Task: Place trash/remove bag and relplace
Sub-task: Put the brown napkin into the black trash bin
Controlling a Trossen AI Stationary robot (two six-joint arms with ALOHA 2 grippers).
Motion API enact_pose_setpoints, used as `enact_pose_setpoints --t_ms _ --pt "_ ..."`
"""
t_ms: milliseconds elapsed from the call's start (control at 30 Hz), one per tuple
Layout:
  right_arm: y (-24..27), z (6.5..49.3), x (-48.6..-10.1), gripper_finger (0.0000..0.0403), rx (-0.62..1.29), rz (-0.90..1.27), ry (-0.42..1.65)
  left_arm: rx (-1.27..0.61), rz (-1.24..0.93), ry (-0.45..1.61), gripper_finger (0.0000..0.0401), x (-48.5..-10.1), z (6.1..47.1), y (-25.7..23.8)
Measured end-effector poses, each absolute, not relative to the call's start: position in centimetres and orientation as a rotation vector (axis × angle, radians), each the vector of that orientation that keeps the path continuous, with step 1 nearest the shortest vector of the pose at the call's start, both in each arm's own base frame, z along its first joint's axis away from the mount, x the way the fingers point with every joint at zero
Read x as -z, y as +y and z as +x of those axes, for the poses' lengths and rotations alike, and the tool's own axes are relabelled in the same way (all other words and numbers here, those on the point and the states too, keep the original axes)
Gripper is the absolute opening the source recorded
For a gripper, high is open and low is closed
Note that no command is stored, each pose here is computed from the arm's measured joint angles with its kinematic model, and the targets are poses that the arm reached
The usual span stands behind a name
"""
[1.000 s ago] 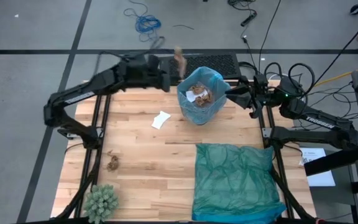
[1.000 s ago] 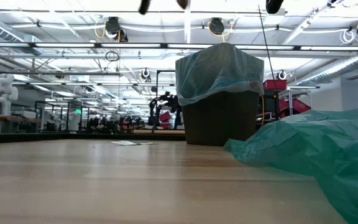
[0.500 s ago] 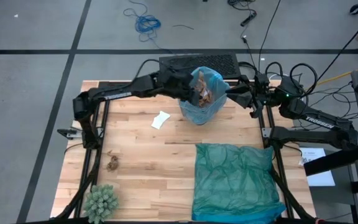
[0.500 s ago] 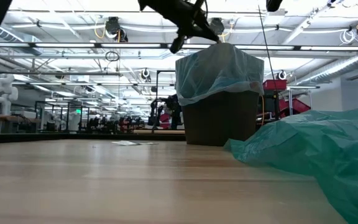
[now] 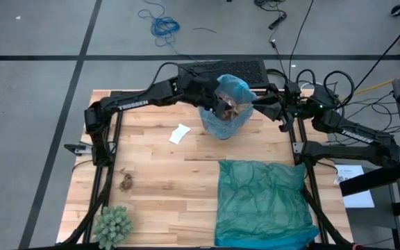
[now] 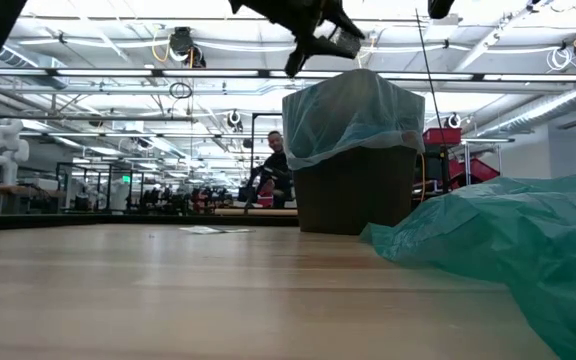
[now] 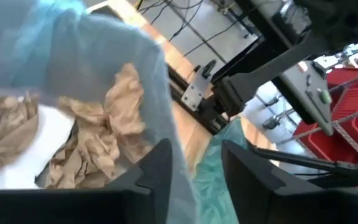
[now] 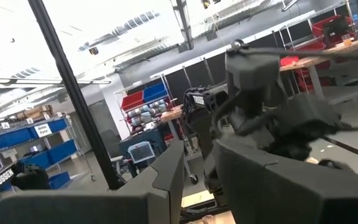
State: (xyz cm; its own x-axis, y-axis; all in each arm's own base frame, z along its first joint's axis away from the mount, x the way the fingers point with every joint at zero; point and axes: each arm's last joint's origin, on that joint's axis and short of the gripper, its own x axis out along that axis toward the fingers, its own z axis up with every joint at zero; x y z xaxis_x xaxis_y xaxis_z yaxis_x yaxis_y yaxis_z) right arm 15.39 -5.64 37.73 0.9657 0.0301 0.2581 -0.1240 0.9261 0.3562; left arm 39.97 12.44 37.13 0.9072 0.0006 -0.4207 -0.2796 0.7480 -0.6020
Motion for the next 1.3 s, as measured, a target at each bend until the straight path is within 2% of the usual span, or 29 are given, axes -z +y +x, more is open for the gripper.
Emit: enact_pose_setpoints --t_ms 133,267,400,500,600,733,900,1000,1100,1300 --pt "-5.6 15.4 -37.7 0.0084 -0.080 0.384 -0.251 -0.094 -0.541 0.377 0.0148 -40.3 39.0 11.4" --pt "-5.6 15.4 -37.7 0.0084 -0.080 0.386 -0.250 -0.126 -0.449 0.368 0.0112 -45.6 35.8 9.3" --pt "-5.6 15.4 -37.7 0.0084 -0.080 0.389 -0.247 -0.247 -0.610 0.509 0.0058 -47.9 31.9 8.5" --pt "-5.6 15.4 -37.7 0.0084 -0.080 0.388 -0.247 -0.334 -0.757 0.725 0.0014 -47.6 29.0 7.0" --pt "-5.6 15.4 -37.7 0.0084 -0.080 0.377 -0.246 -0.431 -0.824 0.924 0.0006 -47.1 26.1 5.4" --pt "-5.6 15.4 -37.6 0.0084 -0.082 0.368 -0.236 -0.477 -0.859 0.897 0.0002 -46.9 25.0 4.6" --pt "-5.6 15.4 -37.6 0.0084 -0.087 0.359 -0.236 -0.656 -0.897 0.951 0.0001 -44.1 23.5 5.3" --pt "-5.6 15.4 -37.6 0.0084 -0.106 0.360 -0.228 -0.739 -0.918 1.099 0.0001 -40.2 23.4 6.1" --pt "-5.5 15.4 -37.5 0.0084 -0.110 0.360 -0.225 -0.671 -0.959 1.164 0.0001 -35.3 24.9 7.0" --pt "-5.5 15.5 -37.5 0.0084 -0.111 0.381 -0.220 -0.487 -1.108 0.976 0.0000 -27.8 26.3 9.5"
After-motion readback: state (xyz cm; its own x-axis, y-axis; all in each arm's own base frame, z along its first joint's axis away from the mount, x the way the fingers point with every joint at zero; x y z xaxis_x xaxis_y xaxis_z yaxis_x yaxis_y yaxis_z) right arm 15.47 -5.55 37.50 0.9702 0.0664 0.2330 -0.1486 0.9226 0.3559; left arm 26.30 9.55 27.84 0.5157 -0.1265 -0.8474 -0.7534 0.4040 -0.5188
